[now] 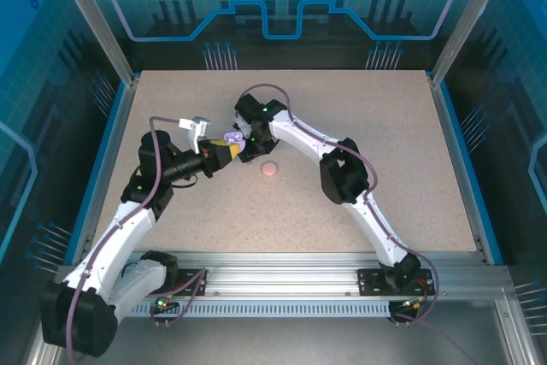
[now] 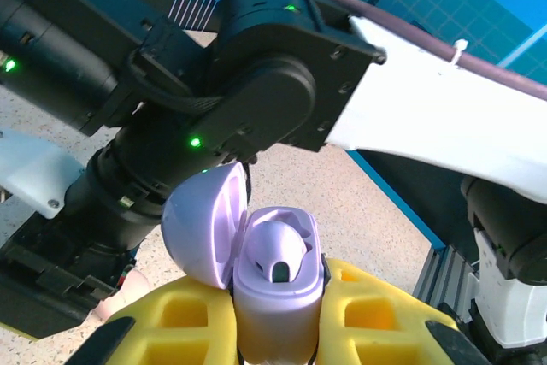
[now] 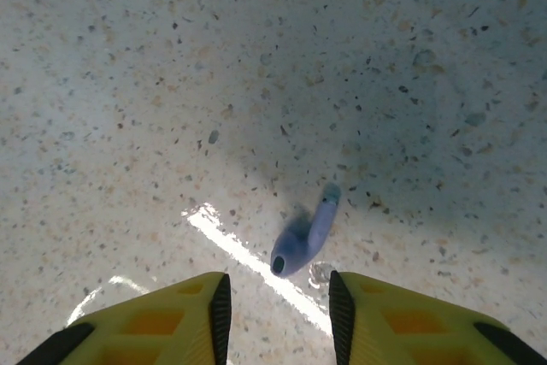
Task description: Insert wireless bluetooth earbuds into charging case
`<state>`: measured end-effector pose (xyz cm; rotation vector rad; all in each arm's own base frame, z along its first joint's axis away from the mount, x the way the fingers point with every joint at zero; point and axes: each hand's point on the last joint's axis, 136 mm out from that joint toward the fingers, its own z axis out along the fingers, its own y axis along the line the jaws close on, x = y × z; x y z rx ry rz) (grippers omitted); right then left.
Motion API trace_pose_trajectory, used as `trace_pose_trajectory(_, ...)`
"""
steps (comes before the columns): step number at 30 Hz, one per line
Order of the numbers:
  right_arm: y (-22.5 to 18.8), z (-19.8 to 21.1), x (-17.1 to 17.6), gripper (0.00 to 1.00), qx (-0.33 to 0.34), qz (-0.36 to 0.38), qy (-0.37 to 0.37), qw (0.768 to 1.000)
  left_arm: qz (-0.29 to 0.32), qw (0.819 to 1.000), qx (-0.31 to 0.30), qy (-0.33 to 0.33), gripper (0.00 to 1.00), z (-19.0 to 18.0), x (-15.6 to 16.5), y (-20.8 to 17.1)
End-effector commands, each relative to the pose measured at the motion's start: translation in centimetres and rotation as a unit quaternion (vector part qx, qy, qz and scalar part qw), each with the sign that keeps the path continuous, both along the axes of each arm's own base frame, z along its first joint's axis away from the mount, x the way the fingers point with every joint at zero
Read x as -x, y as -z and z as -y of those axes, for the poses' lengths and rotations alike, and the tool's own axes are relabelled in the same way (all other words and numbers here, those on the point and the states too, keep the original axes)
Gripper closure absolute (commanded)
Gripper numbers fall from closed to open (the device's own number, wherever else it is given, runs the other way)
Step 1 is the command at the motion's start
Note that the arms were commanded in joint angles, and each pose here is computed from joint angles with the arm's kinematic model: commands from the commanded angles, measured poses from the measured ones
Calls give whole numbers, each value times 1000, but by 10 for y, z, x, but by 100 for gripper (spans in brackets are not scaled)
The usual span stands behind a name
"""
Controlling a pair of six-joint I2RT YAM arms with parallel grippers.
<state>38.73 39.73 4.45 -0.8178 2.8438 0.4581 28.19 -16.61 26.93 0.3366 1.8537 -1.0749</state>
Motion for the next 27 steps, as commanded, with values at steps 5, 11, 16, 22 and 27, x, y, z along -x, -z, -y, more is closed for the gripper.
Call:
trace_pose_trajectory(5,13,2,5,60,39,-7,8,999,7,1000,-4,-5,90,-4,1,-3)
trace_pose_trajectory(11,24,0,7,58,49,-13,5,999,6,1000,-5,-6,90,-5,1,-2)
trace_pose_trajectory(16,32,0,8,57,66,-8,3,998,4,1000,-5,-6,90,-5,1,0)
trace_pose_trajectory(22,44,5,10,58,97,-1,-2,995,1,1000,-6,-5,90,-4,0,2)
trace_pose_trajectory(27,56,12,11,63,125,3,-4,992,1,1000,-6,-5,90,-4,0,1)
